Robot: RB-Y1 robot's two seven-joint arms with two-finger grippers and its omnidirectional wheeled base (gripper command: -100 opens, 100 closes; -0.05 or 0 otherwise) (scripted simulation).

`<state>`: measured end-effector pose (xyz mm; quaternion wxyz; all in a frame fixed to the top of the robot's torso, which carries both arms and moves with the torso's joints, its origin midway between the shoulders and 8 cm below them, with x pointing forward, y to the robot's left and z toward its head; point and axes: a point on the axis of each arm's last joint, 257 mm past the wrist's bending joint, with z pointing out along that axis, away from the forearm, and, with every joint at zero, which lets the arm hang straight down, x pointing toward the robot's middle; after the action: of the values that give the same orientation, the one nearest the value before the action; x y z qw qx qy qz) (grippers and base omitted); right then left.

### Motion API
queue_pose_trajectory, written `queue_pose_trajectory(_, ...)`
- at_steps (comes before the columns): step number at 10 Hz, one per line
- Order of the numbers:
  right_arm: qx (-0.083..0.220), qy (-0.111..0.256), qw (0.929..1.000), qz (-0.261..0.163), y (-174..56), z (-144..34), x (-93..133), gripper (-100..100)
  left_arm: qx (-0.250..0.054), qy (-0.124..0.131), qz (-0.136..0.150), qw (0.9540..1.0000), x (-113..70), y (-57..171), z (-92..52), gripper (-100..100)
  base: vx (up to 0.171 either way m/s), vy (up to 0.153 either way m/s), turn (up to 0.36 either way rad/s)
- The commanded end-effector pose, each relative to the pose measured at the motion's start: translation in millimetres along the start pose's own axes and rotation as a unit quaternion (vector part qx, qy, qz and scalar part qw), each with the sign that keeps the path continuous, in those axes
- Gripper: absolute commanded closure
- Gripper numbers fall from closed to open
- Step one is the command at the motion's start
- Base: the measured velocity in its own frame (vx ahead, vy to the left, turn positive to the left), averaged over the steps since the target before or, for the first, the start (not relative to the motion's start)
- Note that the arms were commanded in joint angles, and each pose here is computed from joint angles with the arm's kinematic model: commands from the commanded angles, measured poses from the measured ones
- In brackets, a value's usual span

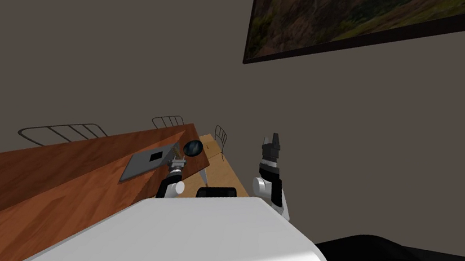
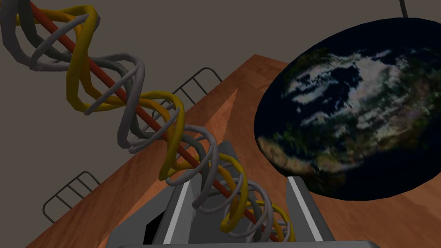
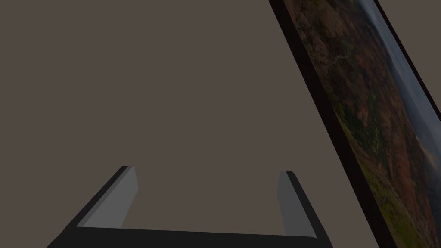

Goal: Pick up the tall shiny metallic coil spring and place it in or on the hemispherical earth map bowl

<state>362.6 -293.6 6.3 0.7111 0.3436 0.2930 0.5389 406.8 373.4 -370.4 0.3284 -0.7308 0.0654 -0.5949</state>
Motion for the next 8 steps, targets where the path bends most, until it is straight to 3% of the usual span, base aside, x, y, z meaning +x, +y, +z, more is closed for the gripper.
queue_pose_trajectory(1, 0.0, 0.0, 1.0, 0.0, 0, 0.0, 0, 0, 0.0, 0.0, 0.0, 1.0, 0.0, 0, 0.0, 100, 0.0, 0.0, 0.0)
queue_pose_trajectory(4, 0.0, 0.0, 1.0, 0.0, 0, 0.0, 0, 0, 0.0, 0.0, -0.001, 1.0, 0.0, 0, 0.0, 100, 0.0, 0.0, 0.0)
queue_pose_trajectory(5, 0.0, 0.0, 1.0, 0.0, 0, 0.0, 0, 0, 0.0, 0.0, -0.001, 1.0, 0.1, 0, 0.0, 0, 0.0, 0.0, 0.0)
queue_pose_trajectory(6, 0.0, 0.0, 1.0, 0.0, 0, 0.0, 0, 0, 0.001, 0.0, 0.0, 1.0, -3.8, -3, -7.7, 100, -0.004, -0.025, -0.004)
queue_pose_trajectory(8, 0.0, 0.0, 1.0, 0.0, 0, 0.0, 0, 0, 0.0, 0.0, 0.0, 1.0, -8.5, -7, -17.7, 100, -0.011, -0.048, 0.004)
